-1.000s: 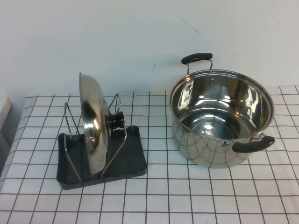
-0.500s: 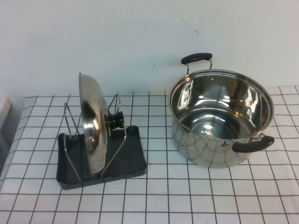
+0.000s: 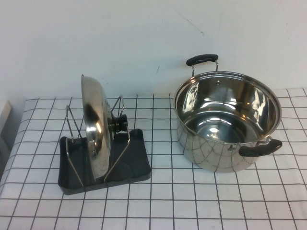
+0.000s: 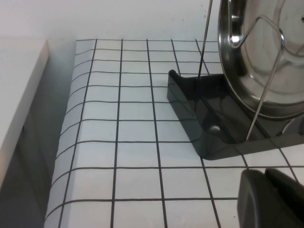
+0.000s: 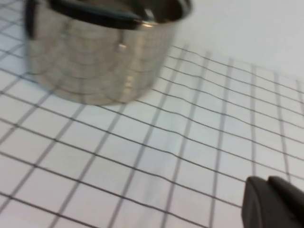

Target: Put pot lid on rack

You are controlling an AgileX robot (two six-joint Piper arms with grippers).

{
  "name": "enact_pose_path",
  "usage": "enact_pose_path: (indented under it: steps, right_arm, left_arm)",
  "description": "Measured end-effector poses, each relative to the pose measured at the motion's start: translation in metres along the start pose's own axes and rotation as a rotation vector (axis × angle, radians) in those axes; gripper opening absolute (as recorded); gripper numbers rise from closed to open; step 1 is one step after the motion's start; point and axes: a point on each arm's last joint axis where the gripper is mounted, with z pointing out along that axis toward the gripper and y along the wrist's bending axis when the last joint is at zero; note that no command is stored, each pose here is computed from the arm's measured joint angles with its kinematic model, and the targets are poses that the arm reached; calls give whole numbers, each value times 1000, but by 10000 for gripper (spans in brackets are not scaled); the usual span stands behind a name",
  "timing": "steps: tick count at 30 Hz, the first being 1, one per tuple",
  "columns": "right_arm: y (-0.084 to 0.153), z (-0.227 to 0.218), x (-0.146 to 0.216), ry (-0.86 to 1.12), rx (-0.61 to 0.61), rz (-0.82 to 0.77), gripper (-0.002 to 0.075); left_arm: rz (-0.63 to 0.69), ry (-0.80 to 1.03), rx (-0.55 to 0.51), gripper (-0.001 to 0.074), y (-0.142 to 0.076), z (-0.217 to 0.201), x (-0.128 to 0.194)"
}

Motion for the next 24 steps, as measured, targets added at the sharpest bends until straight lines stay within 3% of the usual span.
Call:
enact_pose_path:
  steps: [9, 24]
  right_arm:
    - [0, 17, 31, 72, 157, 90, -1]
    - [-1, 17, 30, 49, 168, 228, -1]
  left_arm:
    - [2, 0, 0, -2, 0, 0, 0]
    - [2, 0, 0, -2, 0, 0, 0]
